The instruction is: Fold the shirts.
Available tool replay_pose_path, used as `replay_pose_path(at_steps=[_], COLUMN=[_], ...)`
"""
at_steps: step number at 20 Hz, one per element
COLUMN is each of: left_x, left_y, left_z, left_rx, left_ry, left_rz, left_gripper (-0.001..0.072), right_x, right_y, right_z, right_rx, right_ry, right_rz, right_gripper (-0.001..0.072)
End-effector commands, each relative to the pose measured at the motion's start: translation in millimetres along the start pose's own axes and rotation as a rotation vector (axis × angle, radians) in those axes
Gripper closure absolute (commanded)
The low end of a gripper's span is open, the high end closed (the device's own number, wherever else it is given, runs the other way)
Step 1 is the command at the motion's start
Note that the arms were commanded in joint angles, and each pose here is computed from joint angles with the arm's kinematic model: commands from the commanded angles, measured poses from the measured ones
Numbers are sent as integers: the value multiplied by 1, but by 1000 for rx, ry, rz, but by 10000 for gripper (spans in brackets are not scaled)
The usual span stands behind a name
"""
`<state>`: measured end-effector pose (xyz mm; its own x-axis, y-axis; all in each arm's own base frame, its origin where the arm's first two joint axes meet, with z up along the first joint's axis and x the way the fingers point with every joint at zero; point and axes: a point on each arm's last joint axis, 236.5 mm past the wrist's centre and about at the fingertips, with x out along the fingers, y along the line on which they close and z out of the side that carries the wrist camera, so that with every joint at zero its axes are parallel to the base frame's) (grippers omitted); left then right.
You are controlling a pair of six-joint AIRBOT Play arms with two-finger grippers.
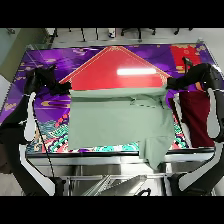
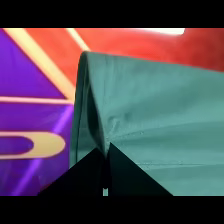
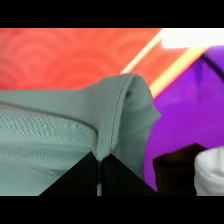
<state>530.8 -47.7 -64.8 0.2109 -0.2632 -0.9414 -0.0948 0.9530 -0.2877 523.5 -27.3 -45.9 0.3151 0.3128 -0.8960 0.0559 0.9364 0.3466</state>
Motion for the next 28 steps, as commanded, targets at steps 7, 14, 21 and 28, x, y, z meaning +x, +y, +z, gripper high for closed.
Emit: replay_pose_path(at_steps=[7, 14, 21, 28], left_x=[26, 18, -65, -34], left_y=[13, 4, 0, 27], left_z=[-38, -45, -78, -225], left_rx=[-19, -14, 11, -47], left_ry=[110, 152, 353, 476], left_rz=[26, 6, 23, -3], left_gripper=[694, 426, 116, 114], right_x=[27, 24, -88, -114], right_y=[-32, -8, 24, -9], right_z=[-43, -40, -38, -190], right_rx=[-15, 78, 74, 242], right_ry=[145, 140, 77, 105], right_rz=[-103, -12, 72, 44], right_gripper=[691, 284, 210, 272])
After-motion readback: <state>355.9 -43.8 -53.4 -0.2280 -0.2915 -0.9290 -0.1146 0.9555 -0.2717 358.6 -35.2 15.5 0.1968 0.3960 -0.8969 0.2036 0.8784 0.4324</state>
